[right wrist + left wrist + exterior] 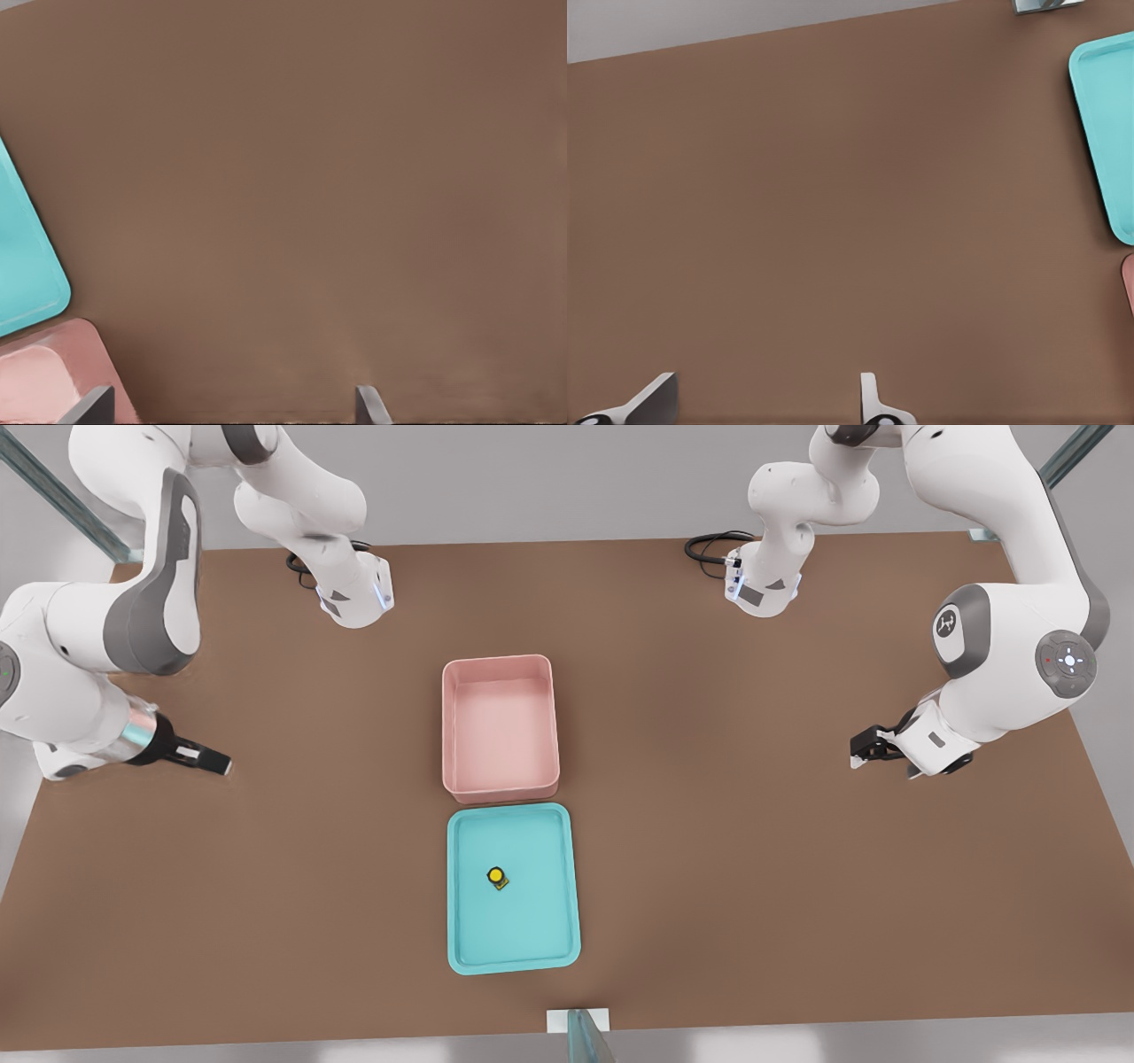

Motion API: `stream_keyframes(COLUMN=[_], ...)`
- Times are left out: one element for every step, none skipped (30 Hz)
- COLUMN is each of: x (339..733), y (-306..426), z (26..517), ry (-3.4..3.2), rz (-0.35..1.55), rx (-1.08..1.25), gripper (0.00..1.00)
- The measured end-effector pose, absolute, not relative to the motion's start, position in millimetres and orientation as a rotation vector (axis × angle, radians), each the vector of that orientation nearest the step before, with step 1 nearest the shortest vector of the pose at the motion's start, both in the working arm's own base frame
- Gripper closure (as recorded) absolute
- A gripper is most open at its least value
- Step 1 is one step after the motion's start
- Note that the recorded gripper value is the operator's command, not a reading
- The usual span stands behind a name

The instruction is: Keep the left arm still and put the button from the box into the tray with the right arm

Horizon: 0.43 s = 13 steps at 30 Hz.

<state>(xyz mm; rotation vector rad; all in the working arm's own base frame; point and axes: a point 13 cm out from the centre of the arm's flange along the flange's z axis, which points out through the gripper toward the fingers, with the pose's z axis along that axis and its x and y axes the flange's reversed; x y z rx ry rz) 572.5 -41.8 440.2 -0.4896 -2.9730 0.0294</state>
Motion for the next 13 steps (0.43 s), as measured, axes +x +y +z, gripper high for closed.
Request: stream_keyframes(x=[560.8, 559.5, 562.2, 566.5, 570.5, 574.4, 576.1, 577.0, 577.5, 577.7, 577.8, 577.9, 578.1], y=[-54.5, -53.4, -38.6, -16.4, 5.1, 21.4, 29.1, 29.7, 27.2, 24.0, 21.3, 18.5, 15.1], z=[435.1, 428.4, 420.1, 414.3, 408.7, 405.0, 403.0, 402.0, 401.4, 401.2, 401.1, 401.1, 401.3], ry=[-2.95, -2.939, -2.931, -2.931, -2.93, -2.931, -2.93, -2.929, -2.927, -2.927, -2.926, -2.925, -2.926], rz=[0.028, 0.03, 0.034, 0.04, 0.045, 0.048, 0.05, 0.049, 0.048, 0.047, 0.046, 0.044, 0.043], rx=[-0.496, -0.466, -0.403, -0.326, -0.253, -0.197, -0.163, -0.148, -0.142, -0.138, -0.134, -0.131, -0.129], gripper=[0.0, 0.0, 0.0, 0.0, 0.0, 0.0, 0.0, 0.0, 0.0, 0.0, 0.0, 0.0, 0.0])
